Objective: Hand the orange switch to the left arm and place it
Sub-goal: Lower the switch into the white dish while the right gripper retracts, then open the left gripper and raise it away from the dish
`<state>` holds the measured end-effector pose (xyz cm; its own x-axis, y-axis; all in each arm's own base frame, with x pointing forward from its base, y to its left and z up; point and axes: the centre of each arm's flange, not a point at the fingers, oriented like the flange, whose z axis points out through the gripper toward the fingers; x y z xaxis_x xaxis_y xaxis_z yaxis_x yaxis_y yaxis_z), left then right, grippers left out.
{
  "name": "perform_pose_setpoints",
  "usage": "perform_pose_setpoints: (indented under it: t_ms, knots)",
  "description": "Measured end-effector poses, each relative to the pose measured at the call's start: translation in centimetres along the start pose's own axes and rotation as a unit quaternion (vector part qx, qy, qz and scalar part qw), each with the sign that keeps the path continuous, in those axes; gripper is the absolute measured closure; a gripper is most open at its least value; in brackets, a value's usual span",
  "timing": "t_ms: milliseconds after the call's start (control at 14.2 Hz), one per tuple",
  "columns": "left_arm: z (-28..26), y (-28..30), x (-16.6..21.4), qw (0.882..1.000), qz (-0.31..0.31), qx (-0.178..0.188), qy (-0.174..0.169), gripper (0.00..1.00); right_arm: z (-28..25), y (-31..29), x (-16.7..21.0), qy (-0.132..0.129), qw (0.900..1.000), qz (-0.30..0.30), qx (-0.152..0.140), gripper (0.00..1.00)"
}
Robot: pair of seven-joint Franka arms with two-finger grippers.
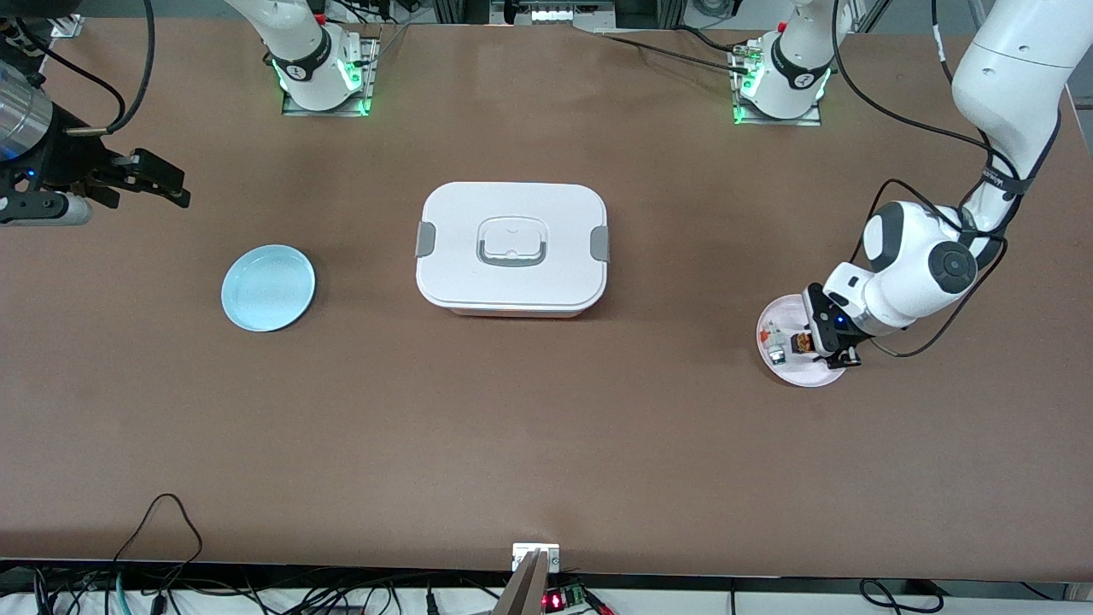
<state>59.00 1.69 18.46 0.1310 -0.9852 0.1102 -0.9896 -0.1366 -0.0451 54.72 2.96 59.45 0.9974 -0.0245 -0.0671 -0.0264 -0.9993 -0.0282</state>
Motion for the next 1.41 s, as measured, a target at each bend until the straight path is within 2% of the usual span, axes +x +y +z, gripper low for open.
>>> perform_pose_setpoints:
  t_ms: [141, 211, 423, 704, 845, 1056, 1127, 1197, 1408]
  knots:
    - [-1.2, -0.6, -0.1, 1.0, 0.0, 0.004, -0.004, 0.04, 0.0, -0.1, 0.0, 0.0, 1.0, 0.007, 0.0, 0.0]
    - [-2.4, -0.9, -0.1, 1.0, 0.0, -0.002, -0.011, 0.0, 0.0, -0.1, 0.0, 0.001, 1.0, 0.007, -0.002, 0.0]
    - [-9.0, -2.4, 0.1, 0.998, -0.023, -0.046, -0.046, 0.0, -0.7, -0.3, 0.0, 0.011, 1.0, 0.0, -0.028, 0.0]
    - [-19.3, -3.2, 3.7, 0.983, -0.122, -0.099, -0.089, 0.0, -0.7, -1.2, 0.0, 0.013, 0.999, -0.005, -0.039, 0.0]
    - [-22.9, -3.4, 6.1, 0.972, -0.183, -0.107, -0.101, 0.0, -1.0, -1.3, 0.0, 0.016, 0.999, -0.006, -0.04, 0.0]
    - [-26.2, -2.6, 10.1, 0.947, -0.275, -0.112, -0.119, 0.0, -1.3, -1.3, 0.0, 0.019, 0.999, -0.006, -0.04, 0.0]
    - [-26.8, -2.4, 11.2, 0.939, -0.304, -0.109, -0.122, 0.0, -1.3, -1.3, 0.0, 0.019, 0.999, -0.005, -0.04, 0.0]
    - [-27.8, -2.1, 12.7, 0.924, -0.348, -0.101, -0.125, 0.0, -1.3, -1.3, 0.0, 0.02, 0.999, -0.005, -0.04, 0.0]
    - [-31.7, -1.8, 14.8, 0.902, -0.404, -0.086, -0.125, 0.0, -1.8, -1.0, 0.1, 0.026, 0.999, -0.003, -0.04, 0.0]
